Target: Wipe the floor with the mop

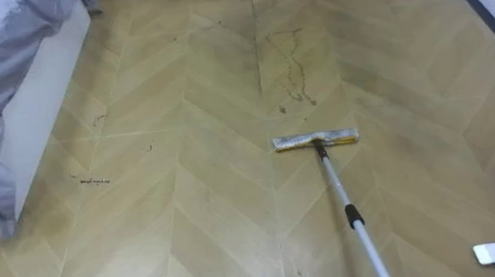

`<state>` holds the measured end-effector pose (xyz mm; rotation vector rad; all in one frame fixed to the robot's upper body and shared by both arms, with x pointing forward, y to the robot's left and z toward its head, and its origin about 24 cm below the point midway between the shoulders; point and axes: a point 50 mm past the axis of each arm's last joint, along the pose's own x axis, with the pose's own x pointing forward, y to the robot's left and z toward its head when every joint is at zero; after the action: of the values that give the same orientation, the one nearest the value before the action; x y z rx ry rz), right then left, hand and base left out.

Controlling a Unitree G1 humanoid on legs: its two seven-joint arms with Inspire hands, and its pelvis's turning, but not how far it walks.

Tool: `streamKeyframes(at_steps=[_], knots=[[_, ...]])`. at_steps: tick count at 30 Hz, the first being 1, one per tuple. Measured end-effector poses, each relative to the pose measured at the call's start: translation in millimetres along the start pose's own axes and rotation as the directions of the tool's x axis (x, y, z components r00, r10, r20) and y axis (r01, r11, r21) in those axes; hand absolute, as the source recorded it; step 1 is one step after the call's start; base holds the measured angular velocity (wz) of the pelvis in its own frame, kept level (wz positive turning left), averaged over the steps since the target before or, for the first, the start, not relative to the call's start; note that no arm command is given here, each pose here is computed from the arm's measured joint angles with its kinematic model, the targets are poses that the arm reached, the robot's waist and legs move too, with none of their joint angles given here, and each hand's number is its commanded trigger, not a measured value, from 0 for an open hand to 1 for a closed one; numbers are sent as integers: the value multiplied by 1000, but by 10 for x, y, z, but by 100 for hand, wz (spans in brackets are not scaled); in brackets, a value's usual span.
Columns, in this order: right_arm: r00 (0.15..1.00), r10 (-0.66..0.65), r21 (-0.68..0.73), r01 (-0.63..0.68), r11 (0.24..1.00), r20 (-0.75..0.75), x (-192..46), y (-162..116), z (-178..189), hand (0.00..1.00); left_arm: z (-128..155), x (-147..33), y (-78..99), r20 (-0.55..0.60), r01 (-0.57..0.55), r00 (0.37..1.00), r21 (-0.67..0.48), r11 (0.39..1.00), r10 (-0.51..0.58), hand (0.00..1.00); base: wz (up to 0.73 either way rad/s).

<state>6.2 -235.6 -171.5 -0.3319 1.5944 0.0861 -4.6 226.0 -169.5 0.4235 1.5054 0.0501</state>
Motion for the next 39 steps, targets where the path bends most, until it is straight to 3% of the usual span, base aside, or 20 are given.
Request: streamKeyframes(at_steps=[20, 39], knots=[[1000, 9, -8, -10, 1000, -2, -1, -11, -3, 100, 11, 9, 33, -7, 15, 1000, 12, 1000, -14, 0, 0], [999, -44, 6, 44, 999, 10, -15, -148, 246, 100, 443, 48, 125, 61, -7, 998, 28, 1000, 5, 0, 6]])
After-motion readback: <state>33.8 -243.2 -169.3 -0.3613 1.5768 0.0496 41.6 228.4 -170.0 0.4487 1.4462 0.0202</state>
